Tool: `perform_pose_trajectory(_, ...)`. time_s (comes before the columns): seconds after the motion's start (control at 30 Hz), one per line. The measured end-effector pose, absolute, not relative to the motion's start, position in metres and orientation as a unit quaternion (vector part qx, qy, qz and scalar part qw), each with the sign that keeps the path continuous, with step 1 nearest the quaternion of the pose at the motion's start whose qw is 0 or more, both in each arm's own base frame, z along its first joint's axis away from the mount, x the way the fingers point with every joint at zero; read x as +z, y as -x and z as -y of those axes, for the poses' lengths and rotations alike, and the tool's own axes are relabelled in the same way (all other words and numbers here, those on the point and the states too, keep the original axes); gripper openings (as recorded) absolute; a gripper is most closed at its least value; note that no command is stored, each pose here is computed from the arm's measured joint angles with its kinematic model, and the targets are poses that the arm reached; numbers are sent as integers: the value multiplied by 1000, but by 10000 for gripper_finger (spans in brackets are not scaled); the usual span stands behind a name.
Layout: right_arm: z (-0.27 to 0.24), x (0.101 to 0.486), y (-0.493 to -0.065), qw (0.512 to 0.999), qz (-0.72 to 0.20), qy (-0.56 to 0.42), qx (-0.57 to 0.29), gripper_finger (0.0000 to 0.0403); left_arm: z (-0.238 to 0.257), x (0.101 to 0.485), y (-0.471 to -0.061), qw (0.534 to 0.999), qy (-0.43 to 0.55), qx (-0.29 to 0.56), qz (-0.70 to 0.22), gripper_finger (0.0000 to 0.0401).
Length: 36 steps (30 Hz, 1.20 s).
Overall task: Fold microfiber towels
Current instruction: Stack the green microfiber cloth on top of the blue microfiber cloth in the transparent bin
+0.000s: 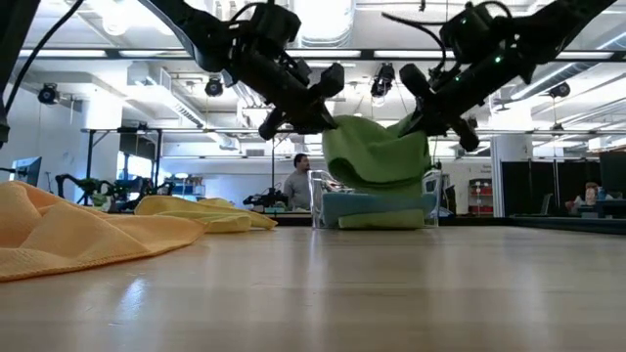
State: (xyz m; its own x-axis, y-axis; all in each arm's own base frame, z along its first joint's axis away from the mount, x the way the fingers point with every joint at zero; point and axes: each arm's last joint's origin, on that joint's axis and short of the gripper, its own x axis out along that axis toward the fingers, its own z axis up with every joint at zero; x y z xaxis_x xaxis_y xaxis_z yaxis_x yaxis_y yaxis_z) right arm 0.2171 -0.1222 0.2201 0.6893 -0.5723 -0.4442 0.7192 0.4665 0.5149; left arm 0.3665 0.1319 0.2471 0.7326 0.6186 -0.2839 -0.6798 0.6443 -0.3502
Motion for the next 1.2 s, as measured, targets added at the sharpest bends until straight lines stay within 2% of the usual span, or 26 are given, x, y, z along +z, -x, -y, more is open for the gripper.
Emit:
perform_pose_trajectory(0.3, 148, 214, -230, 844, -122, -343, -393, 9, -157, 231, -369, 903, 217, 362, -77, 0)
perform_pose_trajectory(0.63, 188, 221, -247, 823, -245, -281, -428, 9, -178, 235, -377, 921, 140, 349, -99, 0)
perform_pose_trajectory(1.2, 226, 213, -270, 797, -321, -262, -441, 9, -199, 209, -376, 917, 113, 358, -138, 0)
